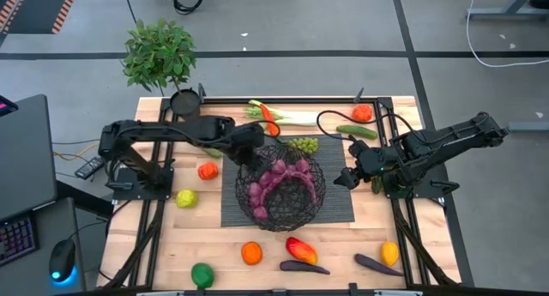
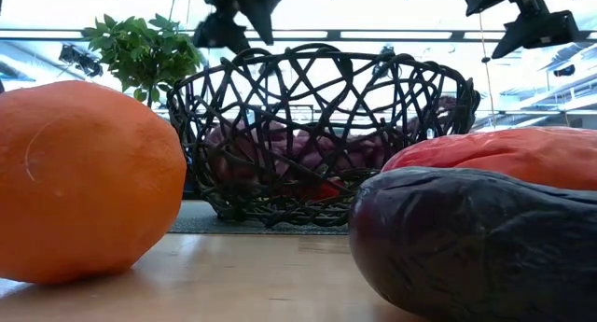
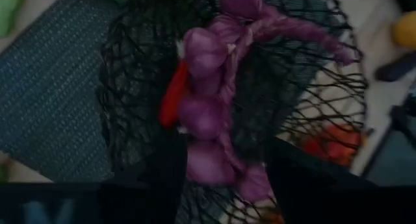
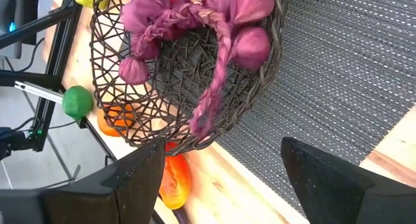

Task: Build produce basket
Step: Put the green lime into the black wire basket

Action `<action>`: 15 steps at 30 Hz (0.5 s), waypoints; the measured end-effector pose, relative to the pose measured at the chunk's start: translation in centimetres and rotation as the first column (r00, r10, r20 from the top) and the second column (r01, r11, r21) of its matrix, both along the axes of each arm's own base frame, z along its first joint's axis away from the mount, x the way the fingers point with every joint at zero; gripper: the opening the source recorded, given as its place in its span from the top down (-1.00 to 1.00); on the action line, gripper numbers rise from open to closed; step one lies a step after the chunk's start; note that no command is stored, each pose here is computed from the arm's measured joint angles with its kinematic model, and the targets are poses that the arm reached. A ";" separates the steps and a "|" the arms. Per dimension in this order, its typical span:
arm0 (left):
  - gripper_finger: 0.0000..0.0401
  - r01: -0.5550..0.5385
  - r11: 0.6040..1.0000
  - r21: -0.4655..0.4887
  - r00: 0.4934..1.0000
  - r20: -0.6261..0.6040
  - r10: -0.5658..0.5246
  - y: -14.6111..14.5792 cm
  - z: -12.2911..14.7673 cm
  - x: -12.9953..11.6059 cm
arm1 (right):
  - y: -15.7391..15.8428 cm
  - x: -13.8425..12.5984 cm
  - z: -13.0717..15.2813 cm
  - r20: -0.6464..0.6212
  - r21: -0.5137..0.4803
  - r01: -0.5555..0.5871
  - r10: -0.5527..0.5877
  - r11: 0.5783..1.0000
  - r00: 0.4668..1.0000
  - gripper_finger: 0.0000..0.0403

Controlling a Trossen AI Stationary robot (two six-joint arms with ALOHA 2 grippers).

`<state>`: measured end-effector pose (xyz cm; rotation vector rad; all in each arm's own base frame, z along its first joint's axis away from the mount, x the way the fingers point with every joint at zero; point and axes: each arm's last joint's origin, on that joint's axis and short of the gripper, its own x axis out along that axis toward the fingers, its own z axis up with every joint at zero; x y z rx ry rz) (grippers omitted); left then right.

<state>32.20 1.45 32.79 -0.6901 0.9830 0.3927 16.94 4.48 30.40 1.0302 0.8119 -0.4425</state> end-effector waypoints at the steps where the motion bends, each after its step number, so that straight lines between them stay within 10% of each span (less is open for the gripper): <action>1: -0.02 -0.001 1.000 -0.005 1.000 0.007 0.001 0.0 0.4 -0.4 | 0.0 0.0 0.0 0.000 -0.003 -0.003 0.003 1.000 1.000 -0.55; 15: 0.10 0.141 0.977 -0.159 0.981 -0.112 -0.160 -6.4 2.4 -5.3 | 0.3 0.6 0.5 0.082 -0.012 -0.041 0.042 0.999 0.996 -0.55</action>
